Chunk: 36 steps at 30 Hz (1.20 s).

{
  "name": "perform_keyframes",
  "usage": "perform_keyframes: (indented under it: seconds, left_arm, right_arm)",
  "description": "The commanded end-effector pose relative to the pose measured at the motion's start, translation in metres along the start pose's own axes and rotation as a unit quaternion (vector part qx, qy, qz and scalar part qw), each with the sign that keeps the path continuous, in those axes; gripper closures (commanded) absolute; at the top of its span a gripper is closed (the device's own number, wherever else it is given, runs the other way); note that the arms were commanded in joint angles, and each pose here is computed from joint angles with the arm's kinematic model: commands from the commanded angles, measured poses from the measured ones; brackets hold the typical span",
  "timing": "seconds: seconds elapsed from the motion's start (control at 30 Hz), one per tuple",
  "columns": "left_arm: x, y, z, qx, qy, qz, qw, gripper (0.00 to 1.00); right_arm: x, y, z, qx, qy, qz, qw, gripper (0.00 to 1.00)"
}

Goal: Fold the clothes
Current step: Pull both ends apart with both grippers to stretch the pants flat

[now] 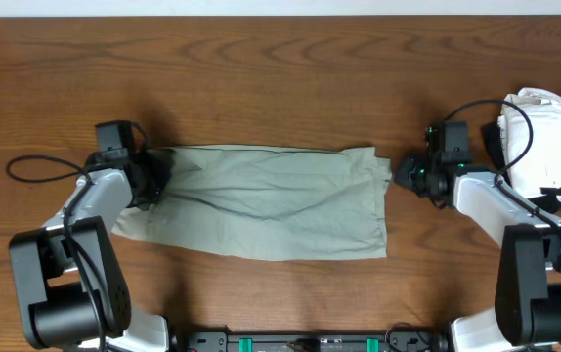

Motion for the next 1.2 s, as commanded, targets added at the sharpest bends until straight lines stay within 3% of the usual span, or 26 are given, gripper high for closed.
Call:
perform_keyframes:
  seconds: [0.0, 0.07, 0.13, 0.17, 0.23, 0.27, 0.33, 0.4, 0.47, 0.77, 0.93, 1.17]
  left_arm:
    - [0.004, 0.002, 0.005, 0.010, 0.010, 0.015, 1.000, 0.61]
    - [-0.002, 0.000, 0.001, 0.021, 0.003, 0.025, 0.999, 0.53]
    - [-0.006, 0.000, -0.006, 0.024, 0.002, 0.027, 0.999, 0.41]
    - [-0.008, 0.000, -0.011, 0.023, 0.001, 0.034, 0.999, 0.38]
    - [-0.015, 0.002, -0.024, 0.019, -0.006, 0.056, 0.998, 0.31]
    - [-0.017, 0.002, -0.031, 0.018, -0.008, 0.064, 0.998, 0.25]
    - [-0.019, 0.000, -0.047, 0.016, -0.011, 0.082, 0.996, 0.16]
    - [-0.016, -0.004, -0.060, 0.017, -0.010, 0.085, 0.996, 0.01]
    - [-0.010, -0.009, -0.068, 0.023, -0.004, 0.084, 0.996, 0.02]
    - [0.019, -0.026, -0.074, 0.063, 0.051, 0.089, 0.993, 0.02]
    - [0.021, -0.027, -0.074, 0.064, 0.054, 0.088, 0.993, 0.02]
    - [0.022, -0.028, -0.074, 0.066, 0.056, 0.089, 0.992, 0.02]
  right_arm:
    - [0.011, 0.031, -0.014, -0.018, 0.015, -0.026, 0.999, 0.96]
    - [0.022, 0.040, -0.027, -0.011, 0.033, -0.040, 0.999, 0.94]
    - [0.029, 0.045, -0.040, -0.003, 0.040, -0.044, 0.998, 0.83]
    - [0.032, 0.046, -0.049, 0.005, 0.044, -0.044, 0.998, 0.76]
    - [0.037, 0.044, -0.062, 0.020, 0.050, -0.042, 0.998, 0.45]
    - [0.038, 0.040, -0.066, 0.027, 0.054, -0.042, 0.997, 0.35]
    - [0.041, 0.029, -0.070, 0.049, 0.067, -0.053, 0.995, 0.18]
    - [0.040, 0.013, -0.070, 0.081, 0.072, -0.061, 0.992, 0.07]
    - [0.038, -0.003, -0.067, 0.107, 0.077, -0.077, 0.988, 0.01]
    - [0.031, -0.060, -0.037, 0.150, 0.111, -0.072, 0.980, 0.01]
    - [0.043, -0.076, -0.028, 0.143, 0.170, -0.068, 0.973, 0.01]
    - [0.040, -0.094, -0.017, 0.141, 0.178, -0.057, 0.972, 0.01]
Point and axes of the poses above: each gripper's point midway between its finger pads, its own z axis out along the fingers, its own x axis along the line the jaws close on, y = z × x, the point moved 1 cm from there along -z, back along the fingers, and after that the axes turned 15 degrees about -z, right-handed, at the moved point
